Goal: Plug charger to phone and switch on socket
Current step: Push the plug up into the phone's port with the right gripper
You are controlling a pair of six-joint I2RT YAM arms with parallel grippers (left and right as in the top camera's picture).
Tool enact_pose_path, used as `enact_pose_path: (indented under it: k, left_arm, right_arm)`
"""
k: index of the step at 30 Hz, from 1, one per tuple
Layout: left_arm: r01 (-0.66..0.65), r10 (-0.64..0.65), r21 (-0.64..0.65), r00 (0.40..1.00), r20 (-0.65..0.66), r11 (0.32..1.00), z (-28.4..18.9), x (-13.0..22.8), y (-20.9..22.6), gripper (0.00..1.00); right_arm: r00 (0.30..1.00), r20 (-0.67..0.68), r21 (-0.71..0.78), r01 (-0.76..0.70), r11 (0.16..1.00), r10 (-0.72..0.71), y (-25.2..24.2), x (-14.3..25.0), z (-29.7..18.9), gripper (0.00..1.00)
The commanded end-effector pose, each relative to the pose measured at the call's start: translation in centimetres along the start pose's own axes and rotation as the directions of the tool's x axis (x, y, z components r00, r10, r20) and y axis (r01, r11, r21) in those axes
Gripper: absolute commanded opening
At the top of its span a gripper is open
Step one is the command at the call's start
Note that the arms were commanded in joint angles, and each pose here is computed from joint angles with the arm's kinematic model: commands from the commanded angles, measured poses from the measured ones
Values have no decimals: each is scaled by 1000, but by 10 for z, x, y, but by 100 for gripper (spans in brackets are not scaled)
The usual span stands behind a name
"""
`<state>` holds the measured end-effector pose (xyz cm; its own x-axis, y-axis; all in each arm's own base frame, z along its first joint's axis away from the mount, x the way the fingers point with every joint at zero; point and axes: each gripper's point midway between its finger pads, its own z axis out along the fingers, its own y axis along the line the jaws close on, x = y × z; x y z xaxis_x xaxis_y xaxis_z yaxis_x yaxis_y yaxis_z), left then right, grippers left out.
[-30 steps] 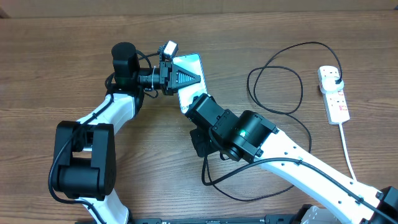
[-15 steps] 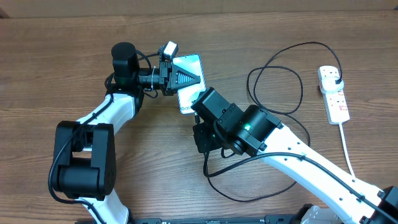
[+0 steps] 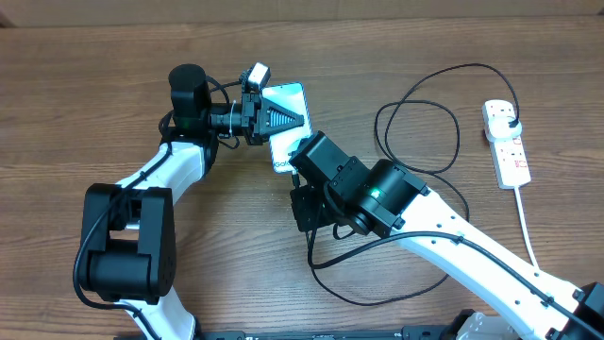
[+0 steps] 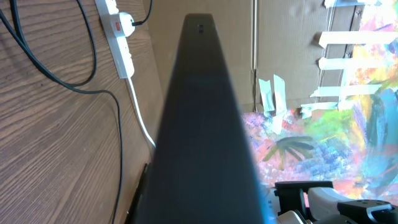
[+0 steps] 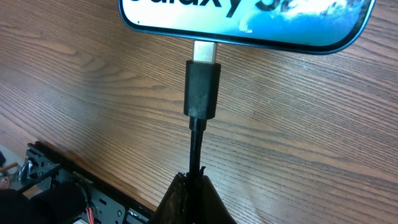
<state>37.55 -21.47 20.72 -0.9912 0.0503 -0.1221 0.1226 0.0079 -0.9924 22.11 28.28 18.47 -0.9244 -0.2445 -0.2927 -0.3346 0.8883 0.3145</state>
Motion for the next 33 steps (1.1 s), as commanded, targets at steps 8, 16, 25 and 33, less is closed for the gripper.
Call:
enact_pose_path:
  k: [8, 16, 25, 33]
  left_arm:
    - [-54, 54, 8, 998, -16, 999, 2, -2, -9, 4]
    - [-51, 52, 8, 999, -18, 999, 2, -2, -9, 4]
    - [-52, 53, 14, 998, -34, 999, 2, 1, -10, 4]
    - [-52, 52, 15, 998, -35, 999, 2, 1, -10, 4]
  right_arm:
    - [1000, 15, 7, -10, 1000, 10, -1, -6, -5, 4]
    - [1000, 29, 12, -9, 1000, 9, -1, -9, -5, 4]
    - [999, 48, 26, -9, 1000, 8, -4, -12, -6, 4]
    - [998, 70, 16, -1, 1000, 0, -1, -18, -6, 4]
